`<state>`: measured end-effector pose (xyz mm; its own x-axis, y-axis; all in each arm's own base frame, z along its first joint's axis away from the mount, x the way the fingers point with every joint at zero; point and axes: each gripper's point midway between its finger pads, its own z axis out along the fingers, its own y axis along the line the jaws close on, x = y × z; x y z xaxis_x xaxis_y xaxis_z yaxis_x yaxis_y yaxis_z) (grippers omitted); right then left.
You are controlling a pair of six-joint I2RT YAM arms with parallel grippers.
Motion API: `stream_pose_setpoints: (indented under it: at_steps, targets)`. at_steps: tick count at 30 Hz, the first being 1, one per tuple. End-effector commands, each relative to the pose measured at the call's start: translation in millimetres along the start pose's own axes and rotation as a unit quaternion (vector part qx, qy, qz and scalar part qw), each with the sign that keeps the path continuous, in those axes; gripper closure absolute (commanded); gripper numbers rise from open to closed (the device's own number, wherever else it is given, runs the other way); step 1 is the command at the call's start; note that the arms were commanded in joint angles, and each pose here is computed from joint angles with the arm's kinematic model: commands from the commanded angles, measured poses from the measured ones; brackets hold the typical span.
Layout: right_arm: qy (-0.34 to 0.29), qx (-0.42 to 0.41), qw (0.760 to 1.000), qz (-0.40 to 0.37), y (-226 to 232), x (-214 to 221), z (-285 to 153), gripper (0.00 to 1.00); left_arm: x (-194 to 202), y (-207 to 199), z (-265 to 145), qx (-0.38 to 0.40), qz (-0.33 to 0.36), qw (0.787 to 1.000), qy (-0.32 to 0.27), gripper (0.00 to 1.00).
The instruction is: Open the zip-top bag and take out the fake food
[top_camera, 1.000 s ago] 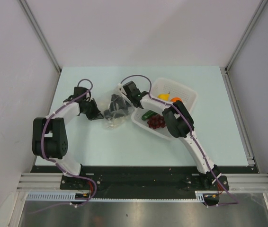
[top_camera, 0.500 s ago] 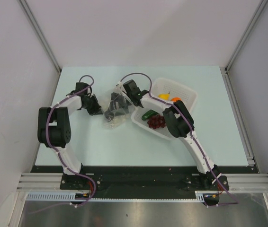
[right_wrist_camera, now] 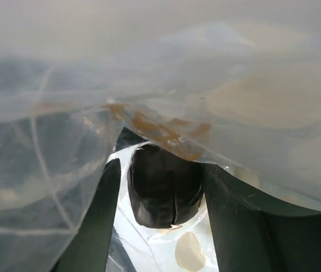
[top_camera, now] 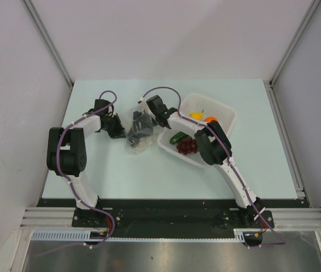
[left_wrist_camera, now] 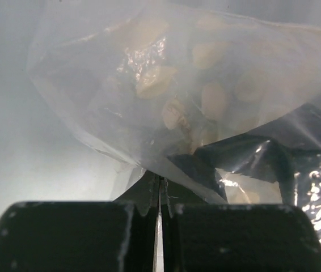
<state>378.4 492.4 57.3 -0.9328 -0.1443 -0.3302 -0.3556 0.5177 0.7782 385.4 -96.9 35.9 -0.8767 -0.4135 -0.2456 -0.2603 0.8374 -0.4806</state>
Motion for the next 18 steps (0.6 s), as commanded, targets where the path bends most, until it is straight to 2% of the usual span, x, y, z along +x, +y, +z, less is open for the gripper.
stream_pose_setpoints:
  at_steps: [1,4,7,8,9,18]
  targets:
    - [0.014,0.0,1.0,-0.007,1,8,1,0.4,-11,-12,-14,0.015,0.023,0.999,-0.023,1.0]
    - [0.008,0.004,1.0,-0.008,2,5,-2,0.45,-12,-6,-24,0.006,0.029,0.999,-0.032,0.97]
    - [-0.001,-0.001,1.0,-0.004,8,-4,-8,0.58,-14,-1,-40,-0.003,0.029,0.998,-0.049,0.79]
    - [-0.008,-0.003,1.0,0.0,11,-9,-11,0.61,-15,-3,-49,0.001,0.033,0.998,-0.058,0.68]
    - [-0.013,-0.004,1.0,0.0,13,-12,-12,0.64,-15,-2,-54,-0.002,0.033,0.997,-0.064,0.64]
    - [-0.042,0.004,0.999,0.023,29,-35,-26,0.81,-13,-32,-110,0.049,0.057,0.991,-0.11,0.39]
